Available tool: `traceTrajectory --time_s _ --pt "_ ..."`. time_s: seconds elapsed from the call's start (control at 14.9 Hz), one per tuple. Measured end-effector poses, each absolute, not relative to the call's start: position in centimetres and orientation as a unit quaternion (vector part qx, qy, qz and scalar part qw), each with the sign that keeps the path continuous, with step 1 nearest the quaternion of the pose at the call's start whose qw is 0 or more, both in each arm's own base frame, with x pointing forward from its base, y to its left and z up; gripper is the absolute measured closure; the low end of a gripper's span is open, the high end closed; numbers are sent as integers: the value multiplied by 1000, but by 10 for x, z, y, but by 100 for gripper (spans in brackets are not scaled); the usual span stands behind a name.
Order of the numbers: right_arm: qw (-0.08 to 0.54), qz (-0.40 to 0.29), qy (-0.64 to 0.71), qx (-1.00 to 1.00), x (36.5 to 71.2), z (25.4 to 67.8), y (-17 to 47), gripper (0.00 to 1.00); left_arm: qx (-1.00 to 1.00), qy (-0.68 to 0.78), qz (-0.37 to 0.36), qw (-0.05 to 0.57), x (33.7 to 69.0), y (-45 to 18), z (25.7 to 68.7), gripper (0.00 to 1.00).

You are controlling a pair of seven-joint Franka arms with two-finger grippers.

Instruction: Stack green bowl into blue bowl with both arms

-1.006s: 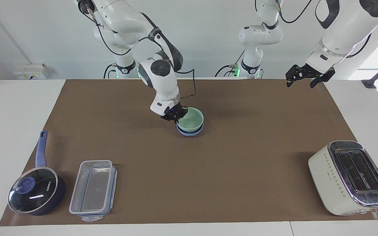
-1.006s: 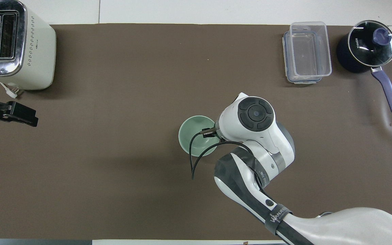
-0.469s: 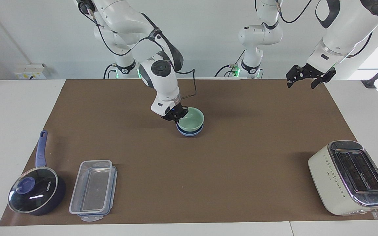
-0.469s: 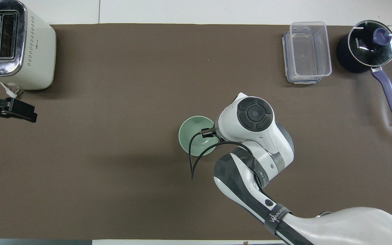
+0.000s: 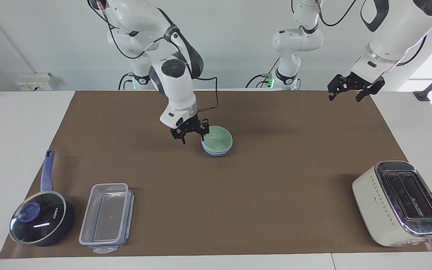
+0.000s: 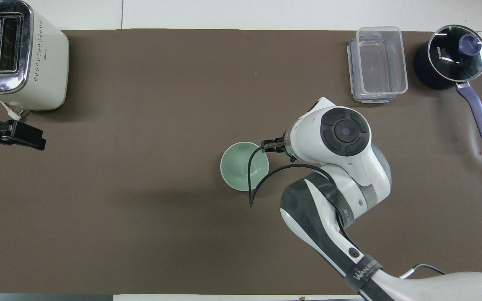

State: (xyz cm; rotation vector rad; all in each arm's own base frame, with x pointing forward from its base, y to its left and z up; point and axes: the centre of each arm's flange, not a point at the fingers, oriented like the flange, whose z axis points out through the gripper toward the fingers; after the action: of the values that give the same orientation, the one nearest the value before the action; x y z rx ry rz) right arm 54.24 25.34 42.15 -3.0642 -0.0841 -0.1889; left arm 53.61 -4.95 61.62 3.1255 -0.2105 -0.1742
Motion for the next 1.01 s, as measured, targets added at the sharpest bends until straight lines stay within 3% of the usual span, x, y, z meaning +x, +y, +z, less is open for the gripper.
traceTrajectory --time_s 0.07,0.13,0.47,0.8,1.01 --pt "29 -73 -15 -997 546 435 239 1 996 -67 -56 2 536 -50 616 0" --pt "22 -84 -3 -996 548 447 226 0 996 -67 -56 2 536 -50 616 0" --pt "-14 -85 17 -996 553 488 145 0 996 -68 -55 2 536 -50 616 0" --pt "-34 -48 25 -998 548 526 34 0 996 -68 -55 2 536 -50 616 0" --pt "-34 -26 47 -998 546 558 1 0 996 -68 -55 2 536 -50 616 0"
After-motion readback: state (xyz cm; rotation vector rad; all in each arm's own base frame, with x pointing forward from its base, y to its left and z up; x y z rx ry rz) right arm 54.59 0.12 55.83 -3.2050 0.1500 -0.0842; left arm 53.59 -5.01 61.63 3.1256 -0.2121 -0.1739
